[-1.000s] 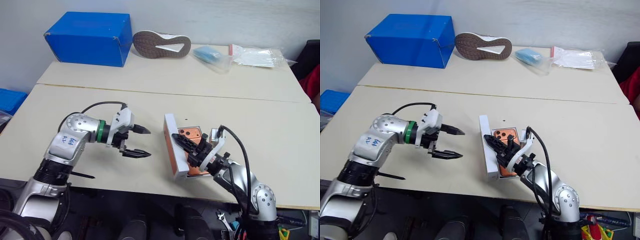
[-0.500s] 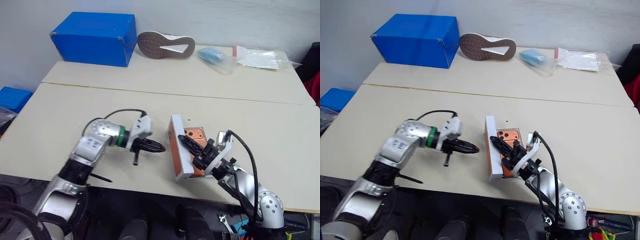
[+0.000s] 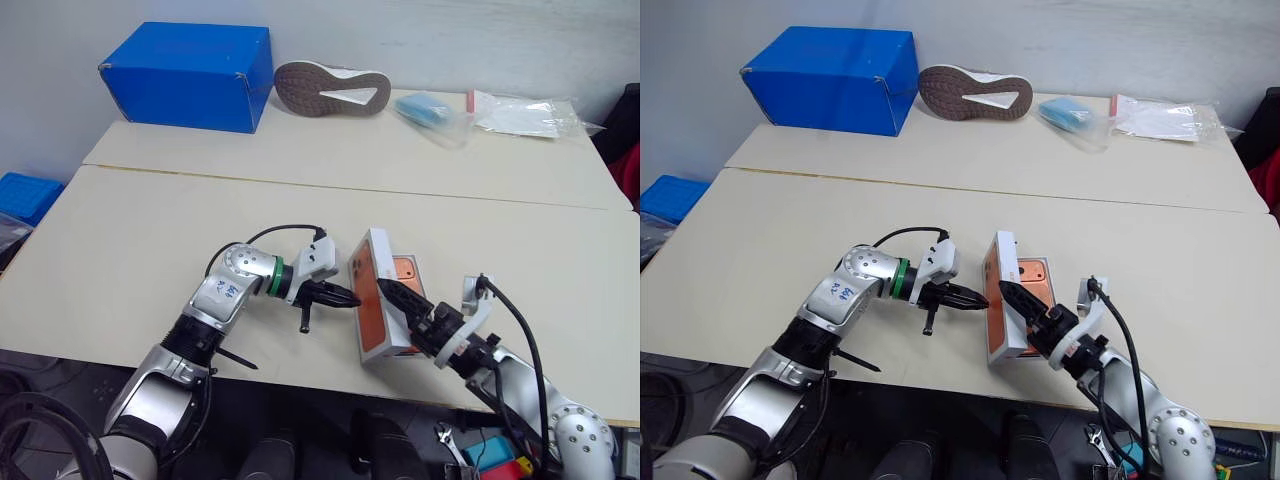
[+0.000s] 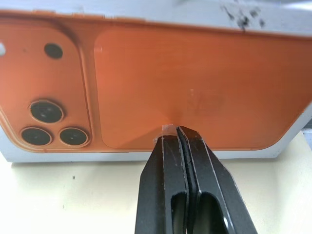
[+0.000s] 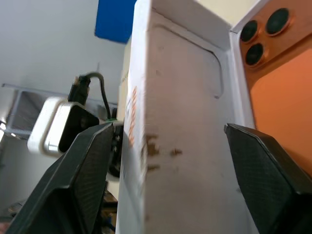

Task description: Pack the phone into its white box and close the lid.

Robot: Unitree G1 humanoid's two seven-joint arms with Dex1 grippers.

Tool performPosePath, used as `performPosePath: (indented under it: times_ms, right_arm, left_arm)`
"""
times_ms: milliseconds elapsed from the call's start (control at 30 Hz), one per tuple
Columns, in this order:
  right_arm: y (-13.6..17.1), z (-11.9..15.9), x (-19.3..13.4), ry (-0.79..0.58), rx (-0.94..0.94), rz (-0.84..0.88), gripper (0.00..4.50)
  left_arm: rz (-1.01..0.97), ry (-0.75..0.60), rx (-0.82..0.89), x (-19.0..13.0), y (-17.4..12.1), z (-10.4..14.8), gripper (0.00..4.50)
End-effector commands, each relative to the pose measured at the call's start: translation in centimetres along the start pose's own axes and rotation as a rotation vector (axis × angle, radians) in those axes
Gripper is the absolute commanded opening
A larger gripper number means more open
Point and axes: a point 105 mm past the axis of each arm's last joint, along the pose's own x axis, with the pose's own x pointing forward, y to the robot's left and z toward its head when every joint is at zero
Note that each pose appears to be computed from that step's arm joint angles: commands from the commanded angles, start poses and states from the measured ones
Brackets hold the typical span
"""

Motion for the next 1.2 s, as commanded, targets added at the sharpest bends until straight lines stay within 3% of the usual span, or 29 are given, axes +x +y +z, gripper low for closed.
performPosePath:
  times_ms: [33,367,600,700,800,900,1100,1200]
  right_arm:
    - [1.4,1.1,-1.7,-0.032,-0.023,0.034,3.64]
    - [2.6,3.9,-7.1,-0.014,-0.312,0.019,3.64]
    - [2.6,2.7,-9.4,0.174,-0.627,0.008,3.64]
    - [1.8,1.4,-9.3,0.286,-0.788,-0.022,3.64]
    - [0.2,0.2,-8.8,0.410,-0.954,-0.051,3.04]
    - [-0.5,-1.1,-8.7,0.502,-1.054,-0.020,1.99]
    - [-2.2,-2.4,-8.4,0.601,-1.160,0.003,0.01]
    - [-3.1,-2.5,-8.0,0.605,-1.182,-0.015,0.01]
  left_arm:
    - [-0.009,-0.019,0.060,0.1,0.1,1.2,0.00]
    - [-0.015,-0.065,0.088,1.6,0.5,2.4,0.00]
    - [0.006,-0.129,0.083,-0.3,1.2,4.2,0.00]
    - [-0.014,-0.075,0.088,-2.0,1.1,3.3,0.00]
    - [-0.045,0.049,0.110,-3.5,1.0,0.9,0.00]
    - [-0.048,0.149,0.148,-4.0,1.4,-1.0,0.00]
    - [-0.032,0.165,0.205,-1.0,2.9,-1.2,0.00]
    - [-0.048,0.155,0.223,0.4,3.2,-0.8,0.00]
